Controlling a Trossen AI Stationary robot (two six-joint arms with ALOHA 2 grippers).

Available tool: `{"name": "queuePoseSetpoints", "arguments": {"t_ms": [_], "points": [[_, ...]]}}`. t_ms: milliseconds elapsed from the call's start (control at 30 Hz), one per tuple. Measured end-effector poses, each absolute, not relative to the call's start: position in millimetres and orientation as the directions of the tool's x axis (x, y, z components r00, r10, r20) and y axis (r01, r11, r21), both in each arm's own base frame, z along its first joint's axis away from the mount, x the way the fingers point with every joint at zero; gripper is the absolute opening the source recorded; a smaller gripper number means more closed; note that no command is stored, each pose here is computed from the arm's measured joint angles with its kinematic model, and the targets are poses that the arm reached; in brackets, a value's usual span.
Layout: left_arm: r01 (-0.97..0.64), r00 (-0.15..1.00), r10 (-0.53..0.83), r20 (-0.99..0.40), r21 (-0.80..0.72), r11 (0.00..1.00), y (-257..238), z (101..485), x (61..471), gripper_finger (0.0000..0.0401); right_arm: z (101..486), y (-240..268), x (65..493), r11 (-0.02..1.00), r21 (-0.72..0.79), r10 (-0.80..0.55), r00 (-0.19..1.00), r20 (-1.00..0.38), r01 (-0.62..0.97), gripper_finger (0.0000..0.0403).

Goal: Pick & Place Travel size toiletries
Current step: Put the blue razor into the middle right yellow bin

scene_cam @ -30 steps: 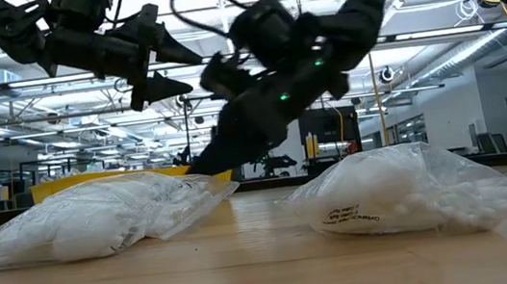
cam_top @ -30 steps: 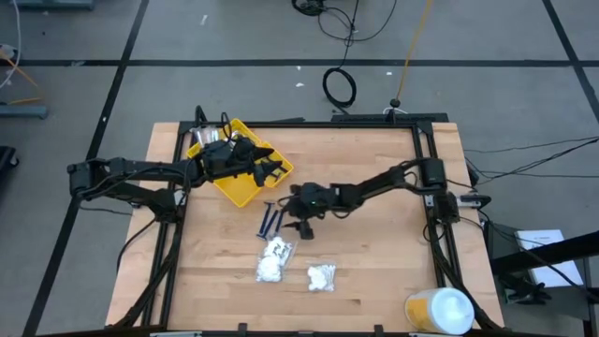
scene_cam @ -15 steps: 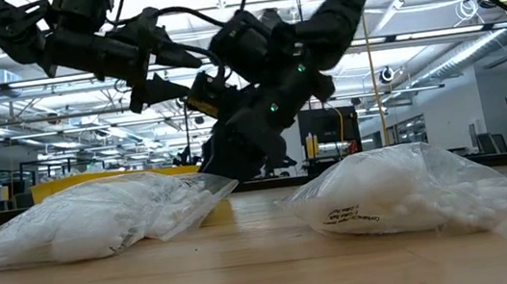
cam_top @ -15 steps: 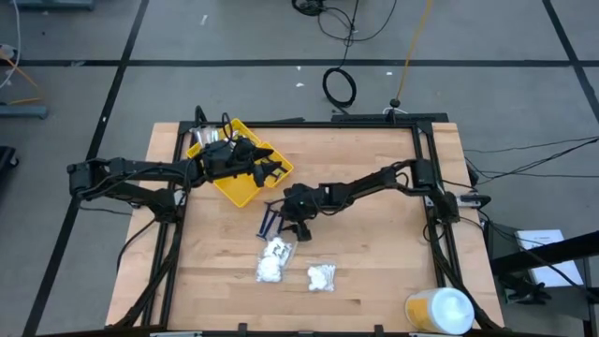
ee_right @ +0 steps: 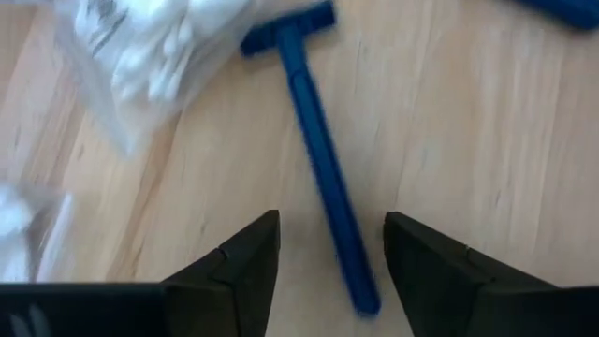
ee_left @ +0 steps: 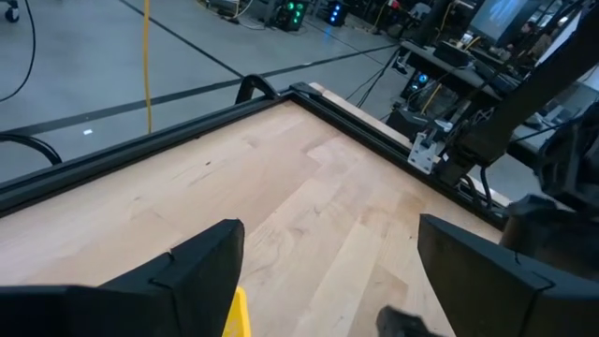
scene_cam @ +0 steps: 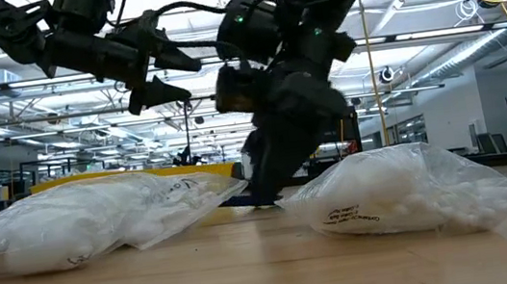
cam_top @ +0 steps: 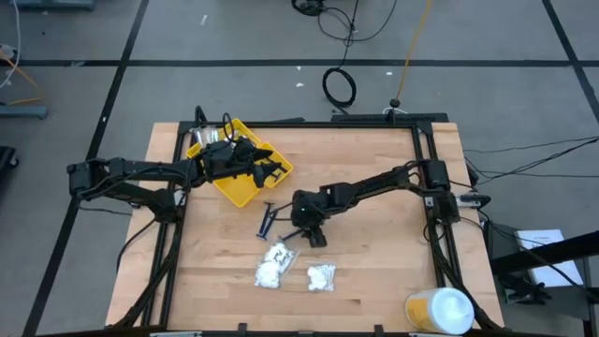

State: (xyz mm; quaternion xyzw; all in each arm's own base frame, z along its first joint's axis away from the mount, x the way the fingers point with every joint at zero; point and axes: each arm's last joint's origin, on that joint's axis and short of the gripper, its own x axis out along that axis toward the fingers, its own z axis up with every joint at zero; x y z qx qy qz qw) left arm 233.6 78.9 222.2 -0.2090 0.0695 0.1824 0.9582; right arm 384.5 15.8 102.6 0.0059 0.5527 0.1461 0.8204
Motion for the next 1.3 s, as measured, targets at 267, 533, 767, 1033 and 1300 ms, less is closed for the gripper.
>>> {"name": "queuePoseSetpoints", "arguments": {"t_ms": [267,533,767,1033,1300], "points": [[-0.379,0.924,0.321,-0.209,-0.376,0.846,79,222,234,0.0306,105,15,380,0.958,0.173,0.242,0.319,-0.916,-0.227,0.0160],[-0.379,0.924,0.321,-0.209,-0.376,0.846,79,222,234,0.0305,89,14,380,0.975,0.065,0.168,0.516,-0.840,-0.212,0.0120],[-0.378,0.924,0.321,-0.209,-0.376,0.846,79,222,234,0.0305,69,13,361,0.981,0.039,0.141,0.562,-0.815,-0.190,0.0061],[-0.377,0.924,0.321,-0.209,-0.351,0.857,79,222,234,0.0306,70,12,353,0.989,0.032,0.114,0.590,-0.799,-0.147,0.0023],[-0.379,0.922,0.320,-0.216,-0.345,0.859,79,221,233,0.0306,139,0,330,0.986,-0.159,-0.081,0.667,-0.741,-0.057,0.0023]]}}
